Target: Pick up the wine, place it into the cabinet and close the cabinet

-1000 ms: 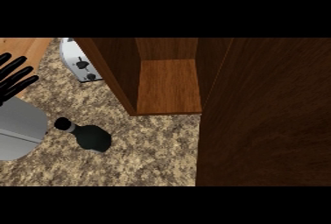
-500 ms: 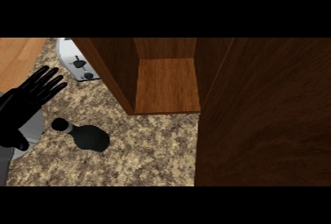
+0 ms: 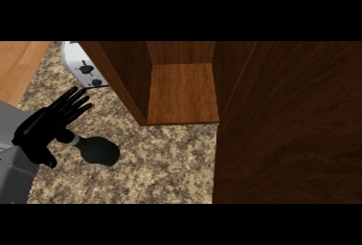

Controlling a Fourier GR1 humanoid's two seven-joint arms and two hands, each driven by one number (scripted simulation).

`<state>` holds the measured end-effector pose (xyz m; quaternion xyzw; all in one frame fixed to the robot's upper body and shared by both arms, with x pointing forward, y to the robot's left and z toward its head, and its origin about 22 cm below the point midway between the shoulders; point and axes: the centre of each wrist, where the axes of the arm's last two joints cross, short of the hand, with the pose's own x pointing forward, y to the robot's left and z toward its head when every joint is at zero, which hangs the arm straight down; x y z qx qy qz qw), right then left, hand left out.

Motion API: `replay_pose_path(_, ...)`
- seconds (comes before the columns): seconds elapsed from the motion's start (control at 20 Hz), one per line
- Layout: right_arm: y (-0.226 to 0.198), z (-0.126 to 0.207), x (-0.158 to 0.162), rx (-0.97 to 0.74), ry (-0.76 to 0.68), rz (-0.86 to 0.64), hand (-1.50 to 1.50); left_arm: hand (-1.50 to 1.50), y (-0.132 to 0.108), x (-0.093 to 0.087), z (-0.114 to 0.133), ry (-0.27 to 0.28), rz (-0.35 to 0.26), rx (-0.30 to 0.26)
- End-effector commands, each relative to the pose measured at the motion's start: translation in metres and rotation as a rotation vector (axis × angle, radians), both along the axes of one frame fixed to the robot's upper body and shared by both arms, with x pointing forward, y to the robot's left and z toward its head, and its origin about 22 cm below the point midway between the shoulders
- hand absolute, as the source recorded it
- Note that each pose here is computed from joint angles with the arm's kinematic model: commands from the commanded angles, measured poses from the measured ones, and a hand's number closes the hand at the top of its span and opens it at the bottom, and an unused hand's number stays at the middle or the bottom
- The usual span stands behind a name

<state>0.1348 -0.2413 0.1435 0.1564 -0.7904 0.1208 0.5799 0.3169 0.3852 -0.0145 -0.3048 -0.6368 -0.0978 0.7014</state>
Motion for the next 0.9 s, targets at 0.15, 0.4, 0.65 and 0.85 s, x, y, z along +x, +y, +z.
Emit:
replay_pose_path(0.15, 0.008, 0.016, -0.015, 0.088, -0.030, 0.061, -1.50, -1.50, -0.019, -0.003, -0.040, 0.050, -0.104, -0.081)
replay_pose_path(0.4, 0.000, 0.020, -0.026, 0.078, -0.034, 0.069, -1.50, -1.50, -0.018, -0.016, -0.059, 0.106, -0.122, -0.109)
replay_pose_path(0.65, 0.006, 0.019, -0.024, 0.076, -0.035, 0.071, -1.50, -1.50, -0.030, -0.019, -0.074, 0.159, -0.128, -0.120)
replay_pose_path(0.85, 0.008, 0.018, -0.012, 0.078, -0.059, 0.051, -1.50, -1.50, -0.032, -0.019, -0.077, 0.152, -0.150, -0.145)
